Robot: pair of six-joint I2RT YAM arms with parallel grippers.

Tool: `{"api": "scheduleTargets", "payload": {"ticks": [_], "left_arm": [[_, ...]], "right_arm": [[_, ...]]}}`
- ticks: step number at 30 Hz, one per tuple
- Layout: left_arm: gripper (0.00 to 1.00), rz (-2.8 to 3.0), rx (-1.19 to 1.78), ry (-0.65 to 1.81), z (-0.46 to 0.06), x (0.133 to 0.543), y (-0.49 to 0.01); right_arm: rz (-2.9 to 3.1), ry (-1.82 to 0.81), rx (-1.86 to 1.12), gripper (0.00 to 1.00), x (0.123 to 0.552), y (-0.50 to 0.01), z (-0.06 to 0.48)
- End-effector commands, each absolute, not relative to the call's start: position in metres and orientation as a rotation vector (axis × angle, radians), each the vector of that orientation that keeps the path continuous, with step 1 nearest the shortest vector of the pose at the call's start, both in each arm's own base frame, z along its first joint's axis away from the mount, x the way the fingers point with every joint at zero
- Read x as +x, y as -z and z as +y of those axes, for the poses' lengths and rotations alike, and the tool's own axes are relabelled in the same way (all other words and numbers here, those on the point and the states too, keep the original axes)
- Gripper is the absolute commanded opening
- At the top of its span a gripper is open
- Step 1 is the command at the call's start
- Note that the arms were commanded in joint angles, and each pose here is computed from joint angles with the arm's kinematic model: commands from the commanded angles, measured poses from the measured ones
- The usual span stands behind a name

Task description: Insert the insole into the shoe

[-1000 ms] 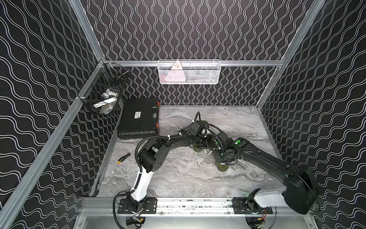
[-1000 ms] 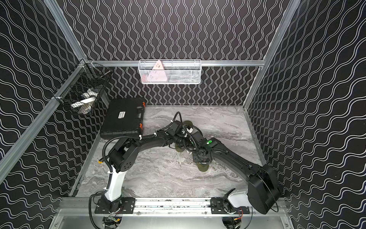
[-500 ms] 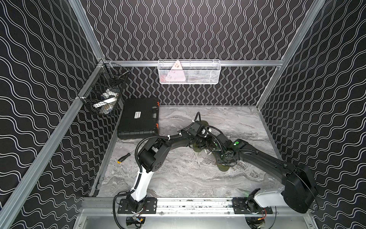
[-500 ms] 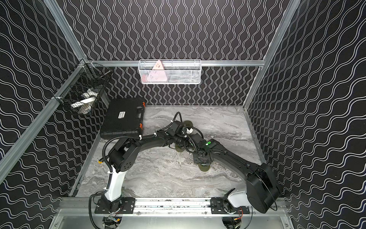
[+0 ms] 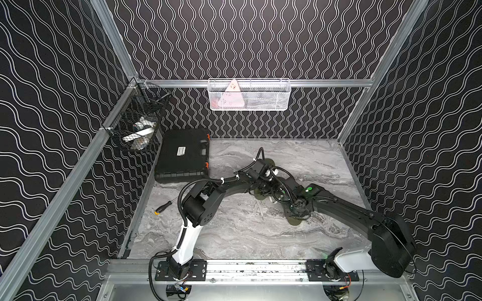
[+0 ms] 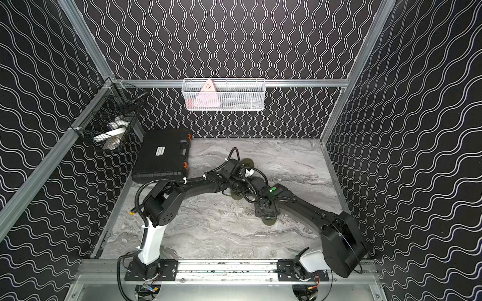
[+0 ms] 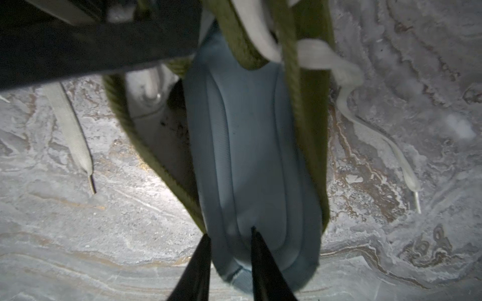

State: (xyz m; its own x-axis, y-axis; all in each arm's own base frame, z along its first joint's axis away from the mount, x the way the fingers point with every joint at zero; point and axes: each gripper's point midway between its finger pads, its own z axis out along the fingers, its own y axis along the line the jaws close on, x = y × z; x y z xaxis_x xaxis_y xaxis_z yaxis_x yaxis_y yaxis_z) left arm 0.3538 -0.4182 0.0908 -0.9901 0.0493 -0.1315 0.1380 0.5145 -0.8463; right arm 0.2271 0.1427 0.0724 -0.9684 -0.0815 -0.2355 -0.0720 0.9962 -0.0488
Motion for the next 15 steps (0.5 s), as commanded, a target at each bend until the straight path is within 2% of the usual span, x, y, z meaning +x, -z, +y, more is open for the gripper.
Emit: {"api": "scheduleTargets", "payload": {"ticks": [1, 4, 7, 15], "left_arm": [[0.00, 2.646, 0.199, 1.510, -0.418, 0.352, -0.093], [0.00, 2.650, 0.205, 1.504, -0.417, 0.351, -0.093], [0.00, 2.652, 0.205, 1.504, -0.417, 0.351, -0.091], [0.00, 2.659, 0.204, 1.504, -0.416, 0.349, -0.088]], "right_arm": [[2.890, 0.113, -0.057, 0.18, 0.229, -0.072, 0.136], [2.875, 0.089, -0.039, 0.07, 0.230, -0.074, 0.138], [2.860, 0.071, -0.015, 0.00, 0.233, -0.075, 0.138], [2.879, -0.147, 0.220, 0.00, 0.242, -0.045, 0.133]]}}
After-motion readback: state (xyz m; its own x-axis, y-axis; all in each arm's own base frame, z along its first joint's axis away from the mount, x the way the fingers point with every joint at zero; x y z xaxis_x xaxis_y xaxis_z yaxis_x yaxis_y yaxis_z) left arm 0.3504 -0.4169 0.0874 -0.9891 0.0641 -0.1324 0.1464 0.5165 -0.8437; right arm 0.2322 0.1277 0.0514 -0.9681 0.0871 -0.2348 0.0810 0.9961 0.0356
